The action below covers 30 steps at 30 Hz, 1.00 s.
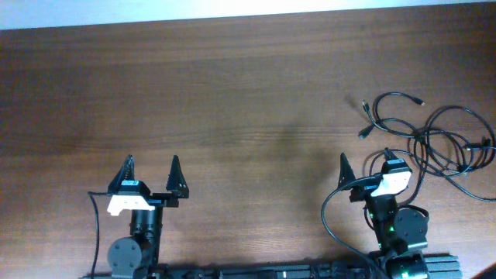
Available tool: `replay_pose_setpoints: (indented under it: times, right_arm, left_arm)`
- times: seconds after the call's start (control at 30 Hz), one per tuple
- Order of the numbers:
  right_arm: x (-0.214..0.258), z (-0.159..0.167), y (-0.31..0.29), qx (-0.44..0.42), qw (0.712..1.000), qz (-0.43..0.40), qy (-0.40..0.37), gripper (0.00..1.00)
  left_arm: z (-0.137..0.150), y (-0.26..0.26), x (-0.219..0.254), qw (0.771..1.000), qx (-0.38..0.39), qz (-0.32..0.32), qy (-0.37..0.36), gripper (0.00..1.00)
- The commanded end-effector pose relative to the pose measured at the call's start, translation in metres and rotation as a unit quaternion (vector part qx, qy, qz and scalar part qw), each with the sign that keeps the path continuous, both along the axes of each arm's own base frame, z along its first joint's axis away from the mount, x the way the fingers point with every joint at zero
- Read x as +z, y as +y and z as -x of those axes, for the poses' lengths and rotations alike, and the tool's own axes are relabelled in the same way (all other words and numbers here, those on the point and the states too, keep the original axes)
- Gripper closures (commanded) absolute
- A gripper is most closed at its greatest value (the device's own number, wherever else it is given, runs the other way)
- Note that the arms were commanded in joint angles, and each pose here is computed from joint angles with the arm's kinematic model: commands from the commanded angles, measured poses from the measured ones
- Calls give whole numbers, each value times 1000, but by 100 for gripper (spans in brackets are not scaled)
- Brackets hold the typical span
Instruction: Untangle cables
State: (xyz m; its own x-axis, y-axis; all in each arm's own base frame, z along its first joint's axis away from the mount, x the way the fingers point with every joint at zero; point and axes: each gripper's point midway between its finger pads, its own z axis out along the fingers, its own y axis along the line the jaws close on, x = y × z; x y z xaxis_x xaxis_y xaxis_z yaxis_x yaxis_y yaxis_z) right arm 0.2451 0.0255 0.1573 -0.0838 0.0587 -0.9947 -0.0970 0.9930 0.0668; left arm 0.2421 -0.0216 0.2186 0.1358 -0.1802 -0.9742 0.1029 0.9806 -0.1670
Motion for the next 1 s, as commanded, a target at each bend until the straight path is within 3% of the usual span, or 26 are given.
replay_pose_setpoints:
  times: [0.0,0.07,0.23,0.97]
  right_arm:
    - [-2,0,0,0,1000,4,0,2]
    - [-2,0,0,0,1000,4,0,1]
    - [-2,0,0,0,1000,4,0,1]
    - [-2,0,0,0,1000,4,0,2]
  left_arm:
    - [0,-3,-5,998,-5,-55,-7,1]
    - [-1,-7,-13,996,-13,-87,7,1]
    - [-2,-8,-64,989,-24,-97,108,1]
    - [-2,-8,-62,989,-24,-97,105,1]
